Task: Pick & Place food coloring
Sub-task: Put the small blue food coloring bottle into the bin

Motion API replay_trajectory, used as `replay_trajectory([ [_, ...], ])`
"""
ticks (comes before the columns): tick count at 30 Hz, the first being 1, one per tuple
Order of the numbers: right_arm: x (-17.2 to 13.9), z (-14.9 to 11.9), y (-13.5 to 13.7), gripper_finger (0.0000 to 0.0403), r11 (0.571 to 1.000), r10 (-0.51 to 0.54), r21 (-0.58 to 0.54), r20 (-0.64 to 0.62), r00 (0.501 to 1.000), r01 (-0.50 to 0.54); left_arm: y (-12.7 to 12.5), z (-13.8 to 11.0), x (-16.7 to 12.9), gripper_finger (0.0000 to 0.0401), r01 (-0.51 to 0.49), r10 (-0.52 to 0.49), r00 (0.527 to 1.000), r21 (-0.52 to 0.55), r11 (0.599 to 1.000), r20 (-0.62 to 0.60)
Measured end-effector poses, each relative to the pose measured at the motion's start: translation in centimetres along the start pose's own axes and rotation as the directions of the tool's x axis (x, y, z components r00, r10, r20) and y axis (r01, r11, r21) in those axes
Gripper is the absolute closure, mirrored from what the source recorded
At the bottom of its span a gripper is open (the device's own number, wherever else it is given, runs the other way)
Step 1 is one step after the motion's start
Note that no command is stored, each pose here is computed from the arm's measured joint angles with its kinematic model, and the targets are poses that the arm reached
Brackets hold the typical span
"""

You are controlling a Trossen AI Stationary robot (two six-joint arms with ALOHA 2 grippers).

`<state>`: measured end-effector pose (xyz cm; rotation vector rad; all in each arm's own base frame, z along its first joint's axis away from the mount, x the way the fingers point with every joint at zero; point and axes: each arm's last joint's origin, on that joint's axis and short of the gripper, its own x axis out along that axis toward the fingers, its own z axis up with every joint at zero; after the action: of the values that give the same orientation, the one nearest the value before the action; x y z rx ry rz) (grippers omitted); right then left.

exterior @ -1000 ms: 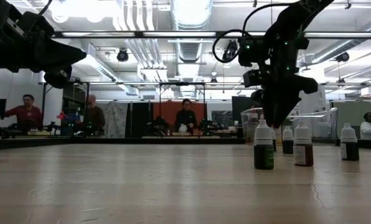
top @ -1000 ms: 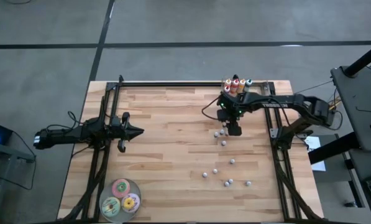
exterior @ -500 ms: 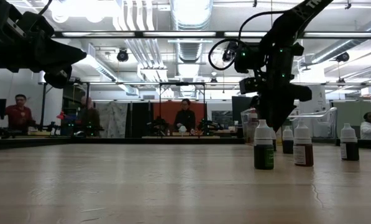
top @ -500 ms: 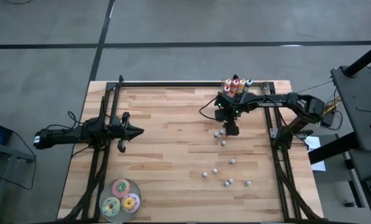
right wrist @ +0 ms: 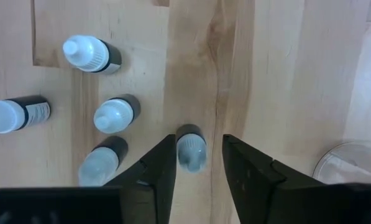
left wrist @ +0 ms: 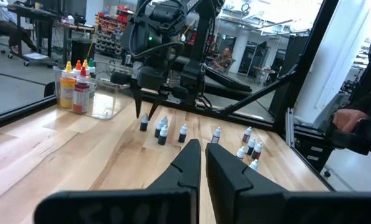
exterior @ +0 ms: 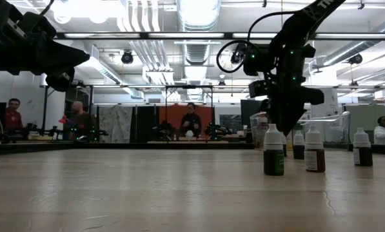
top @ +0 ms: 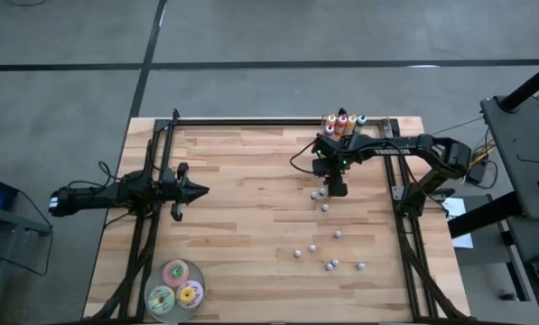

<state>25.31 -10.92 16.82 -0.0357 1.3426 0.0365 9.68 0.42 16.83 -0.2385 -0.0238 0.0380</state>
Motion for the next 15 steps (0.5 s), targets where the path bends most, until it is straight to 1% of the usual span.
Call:
replay_trajectory([
  [5, -0.17, -0.07, 0.03, 0.0276, 1.000, -0.007, -0.029, -0.004, 1.000, 0.007, 0.00, 0.00, 0.00, 0.0401, 0.000, 0.000, 1.000, 0.000, 1.000, 0.000],
  [11, -0.60, -0.11, 0.07, 0.0247, 0.998, -0.020, -0.056, 0.006, 1.000, 0.020, 0.00, 0.01, 0.00, 0.0401, 0.000, 0.000, 1.000, 0.000, 1.000, 0.000],
  [13, -0.73, -0.11, 0.07, 0.0236, 0.996, -0.025, -0.082, 0.010, 1.000, 0.025, 0.00, 0.00, 0.00, 0.0401, 0.000, 0.000, 1.000, 0.000, 1.000, 0.000],
  [15, -0.91, -0.10, 0.10, 0.0227, 0.991, -0.028, -0.132, 0.016, 0.999, 0.030, 0.00, 0.00, 0.00, 0.0401, 0.000, 0.000, 1.000, 0.000, 1.000, 0.000],
])
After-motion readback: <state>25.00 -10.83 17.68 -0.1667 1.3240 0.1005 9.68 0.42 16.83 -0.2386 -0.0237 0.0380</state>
